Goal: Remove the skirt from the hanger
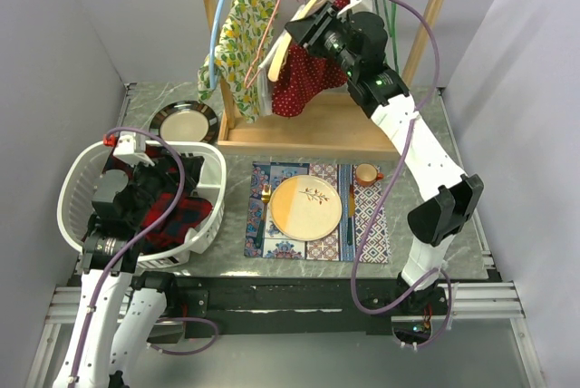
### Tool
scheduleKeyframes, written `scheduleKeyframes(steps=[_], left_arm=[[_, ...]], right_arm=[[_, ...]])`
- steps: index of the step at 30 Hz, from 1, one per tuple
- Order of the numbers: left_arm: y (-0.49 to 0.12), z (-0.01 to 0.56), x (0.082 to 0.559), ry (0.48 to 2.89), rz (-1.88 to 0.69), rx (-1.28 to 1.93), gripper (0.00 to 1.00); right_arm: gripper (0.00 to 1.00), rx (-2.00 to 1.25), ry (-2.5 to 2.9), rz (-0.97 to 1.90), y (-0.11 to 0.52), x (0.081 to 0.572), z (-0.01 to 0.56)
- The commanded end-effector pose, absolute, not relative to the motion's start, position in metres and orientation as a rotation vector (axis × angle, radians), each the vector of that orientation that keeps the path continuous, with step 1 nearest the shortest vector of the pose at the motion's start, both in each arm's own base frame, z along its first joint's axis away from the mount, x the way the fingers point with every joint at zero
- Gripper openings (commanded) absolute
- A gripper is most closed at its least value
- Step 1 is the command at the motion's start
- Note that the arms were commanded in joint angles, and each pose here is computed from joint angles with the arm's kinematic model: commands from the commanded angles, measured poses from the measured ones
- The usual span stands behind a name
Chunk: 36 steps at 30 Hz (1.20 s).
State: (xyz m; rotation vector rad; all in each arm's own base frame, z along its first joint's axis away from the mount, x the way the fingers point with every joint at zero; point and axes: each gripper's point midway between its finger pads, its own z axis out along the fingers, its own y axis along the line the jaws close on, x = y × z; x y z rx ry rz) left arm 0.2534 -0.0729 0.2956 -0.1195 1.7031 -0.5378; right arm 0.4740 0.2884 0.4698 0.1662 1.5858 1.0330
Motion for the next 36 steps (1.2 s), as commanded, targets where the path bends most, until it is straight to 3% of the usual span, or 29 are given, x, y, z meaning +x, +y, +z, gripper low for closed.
scheduleKeyframes(steps=[1, 3, 5, 10, 17, 28, 36], left_arm=[[-0.073, 0.3, 0.256, 1.676, -0.526, -0.096, 0.97], [-0.071, 0.301, 0.256, 1.673, -0.517, -0.104, 0.97], [-0.069, 0.302, 0.255, 1.666, -0.511, -0.111, 0.97], [-0.068, 0.304, 0.255, 1.66, -0.504, -0.115, 0.97], [-0.068, 0.307, 0.254, 1.642, -0.506, -0.117, 0.97], [-0.079, 0.362, 0.239, 1.531, -0.59, -0.065, 0.97], [-0.088, 0.381, 0.232, 1.535, -0.608, 0.023, 0.97]], right_arm=[[0.35, 0.143, 1.503, 1.067, 0.293, 0.475, 0.498], [0.36, 0.133, 1.47, 1.076, 0.293, 0.473, 0.509], [0.46, 0.127, 1.457, 1.083, 0.293, 0.474, 0.519], [0.43, 0.156, 1.498, 1.078, 0.298, 0.486, 0.506], [0.0, 0.125, 1.471, 1.088, 0.294, 0.474, 0.524], [0.0, 0.11, 1.302, 1.043, 0.246, 0.43, 0.601], [0.0, -0.022, 1.316, 1.108, 0.247, 0.41, 0.594]])
